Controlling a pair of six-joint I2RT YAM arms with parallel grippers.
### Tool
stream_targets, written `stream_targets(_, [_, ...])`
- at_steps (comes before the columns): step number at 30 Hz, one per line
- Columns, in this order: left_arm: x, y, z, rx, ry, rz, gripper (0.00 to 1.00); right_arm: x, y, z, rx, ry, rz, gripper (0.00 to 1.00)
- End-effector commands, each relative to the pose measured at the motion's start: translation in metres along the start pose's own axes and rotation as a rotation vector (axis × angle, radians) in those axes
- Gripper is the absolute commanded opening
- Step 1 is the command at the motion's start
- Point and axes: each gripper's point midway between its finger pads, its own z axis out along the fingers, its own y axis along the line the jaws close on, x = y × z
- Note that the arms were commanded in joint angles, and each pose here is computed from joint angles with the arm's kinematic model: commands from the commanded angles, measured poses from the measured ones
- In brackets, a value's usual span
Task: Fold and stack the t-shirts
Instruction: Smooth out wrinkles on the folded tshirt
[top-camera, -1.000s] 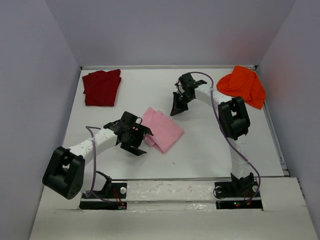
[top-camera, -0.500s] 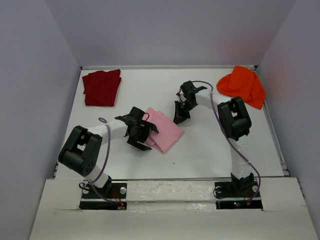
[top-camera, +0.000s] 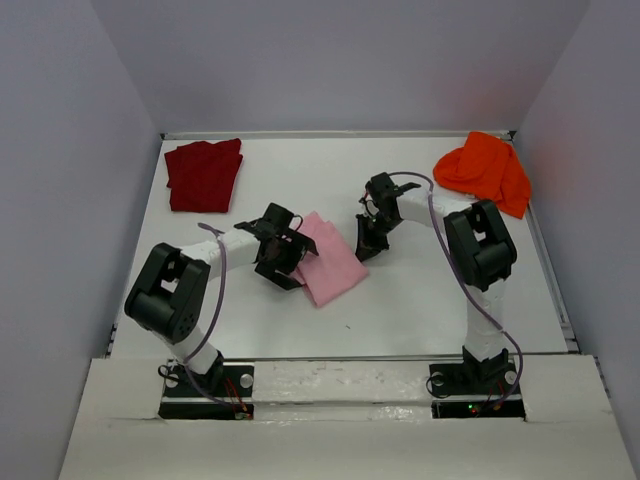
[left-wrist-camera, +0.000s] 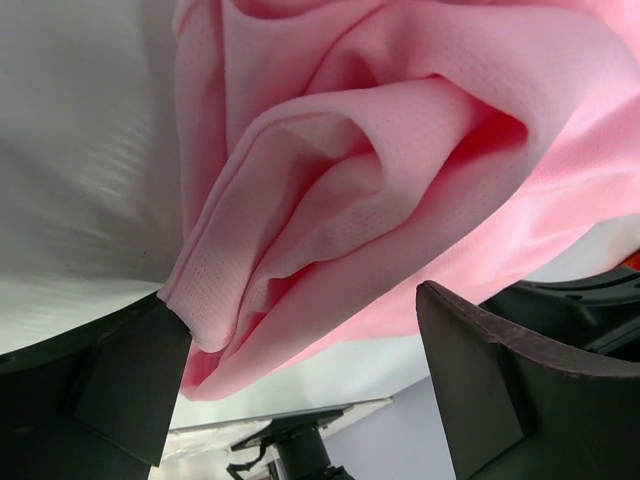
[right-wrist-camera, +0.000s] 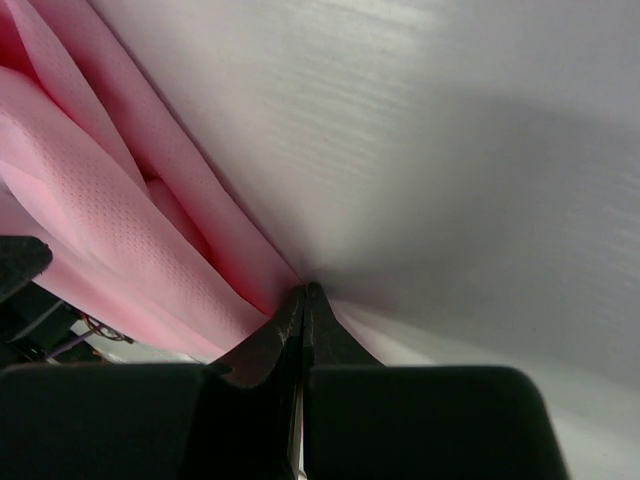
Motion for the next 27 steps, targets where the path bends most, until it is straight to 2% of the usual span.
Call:
stream_targets(1, [-0.009,-0.014,-0.001,0.01,-0.058,0.058,0.99,0.008,0.019,-0.014,-0.02,-0.036,-0.038,0.0])
stream_targets(14, [-0.033,-0.075,-0.012,0.053,-0.199,0.269,0.99,0.062,0.026,-0.015,0.0,0.01,-0.008,0.0])
stream_targets(27, [-0.025,-0.077,-0.017,0.076,-0.191,0.307,0.99,0.054,0.026,-0.02,0.047,-0.018,-0.034,0.0])
